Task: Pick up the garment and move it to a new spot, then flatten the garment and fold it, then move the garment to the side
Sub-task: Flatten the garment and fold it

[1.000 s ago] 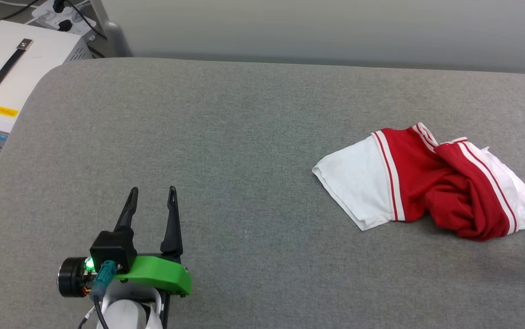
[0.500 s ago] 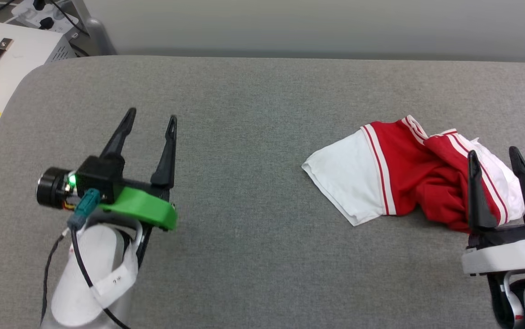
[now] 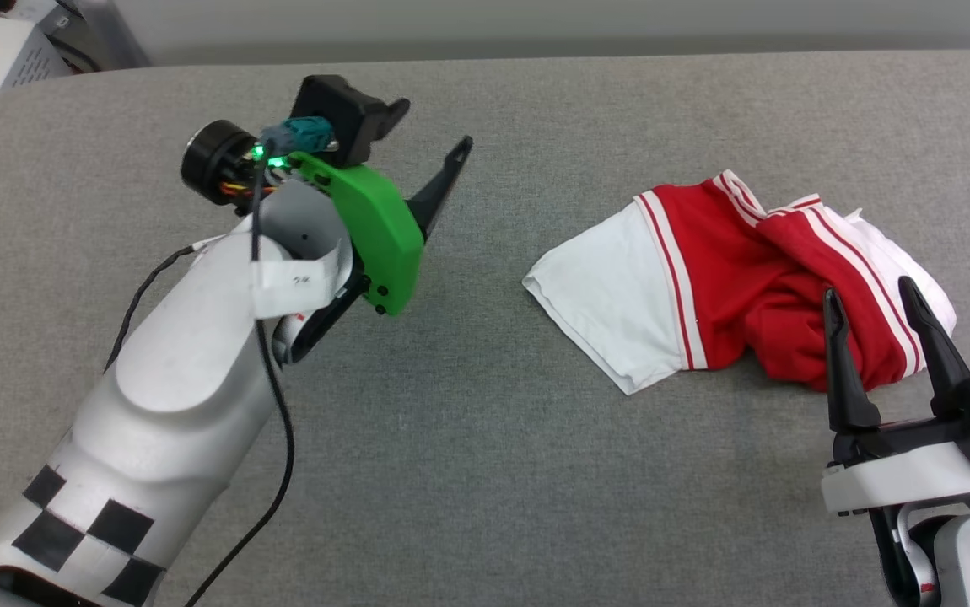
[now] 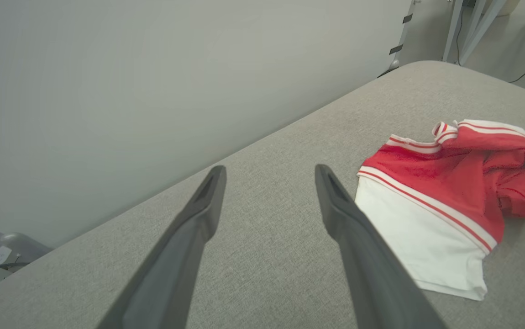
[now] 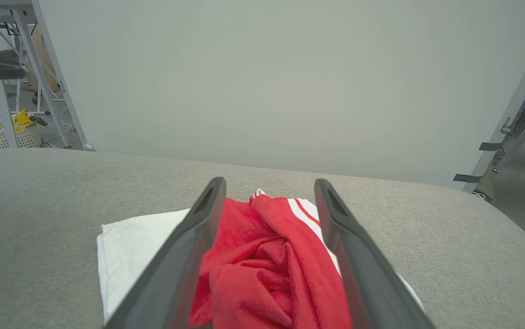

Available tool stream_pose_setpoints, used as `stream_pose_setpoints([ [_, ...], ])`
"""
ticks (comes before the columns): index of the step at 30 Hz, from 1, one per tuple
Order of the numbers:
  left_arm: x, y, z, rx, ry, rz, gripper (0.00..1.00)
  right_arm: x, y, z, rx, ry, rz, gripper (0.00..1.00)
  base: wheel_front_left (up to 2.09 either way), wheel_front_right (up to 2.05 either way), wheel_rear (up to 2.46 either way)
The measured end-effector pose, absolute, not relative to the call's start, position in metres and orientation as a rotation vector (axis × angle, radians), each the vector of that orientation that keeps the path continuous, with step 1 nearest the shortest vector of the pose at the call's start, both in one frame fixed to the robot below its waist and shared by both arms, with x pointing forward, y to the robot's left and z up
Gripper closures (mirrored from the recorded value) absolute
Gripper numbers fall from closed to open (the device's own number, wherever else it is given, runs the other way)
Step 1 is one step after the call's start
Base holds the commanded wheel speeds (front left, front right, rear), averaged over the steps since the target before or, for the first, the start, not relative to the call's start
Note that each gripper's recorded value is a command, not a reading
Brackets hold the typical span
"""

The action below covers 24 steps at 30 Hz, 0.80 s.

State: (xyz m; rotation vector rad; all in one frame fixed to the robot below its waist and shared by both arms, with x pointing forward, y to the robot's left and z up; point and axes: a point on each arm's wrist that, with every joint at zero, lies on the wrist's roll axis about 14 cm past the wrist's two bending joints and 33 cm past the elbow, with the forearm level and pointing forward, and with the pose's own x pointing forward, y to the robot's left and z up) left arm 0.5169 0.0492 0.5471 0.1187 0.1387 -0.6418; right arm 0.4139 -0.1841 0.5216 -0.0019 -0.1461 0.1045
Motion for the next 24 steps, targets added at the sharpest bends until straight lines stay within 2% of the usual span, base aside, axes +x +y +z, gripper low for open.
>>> stream_pose_setpoints([
  [4, 0.512, 0.019, 0.513, 0.166, 0.363, -0.758, 0.0, 0.417, -0.183, 0.51, -0.002, -0.113, 0.106, 0.0, 0.0, 0.0, 0.0],
  [12, 0.501, -0.02, 0.462, 0.318, 0.645, -0.914, 0.0, 0.429, -0.182, 0.497, -0.004, -0.085, 0.108, 0.0, 0.0, 0.0, 0.0],
  [19, 0.485, -0.038, 0.414, 0.385, 0.839, -0.995, 0.0, 0.434, -0.192, 0.489, -0.016, -0.065, 0.082, 0.0, 0.0, 0.0, 0.0],
  [24, 0.484, -0.037, 0.385, 0.436, 0.916, -1.004, 0.0, 0.436, -0.197, 0.479, -0.018, -0.036, 0.065, 0.0, 0.0, 0.0, 0.0],
])
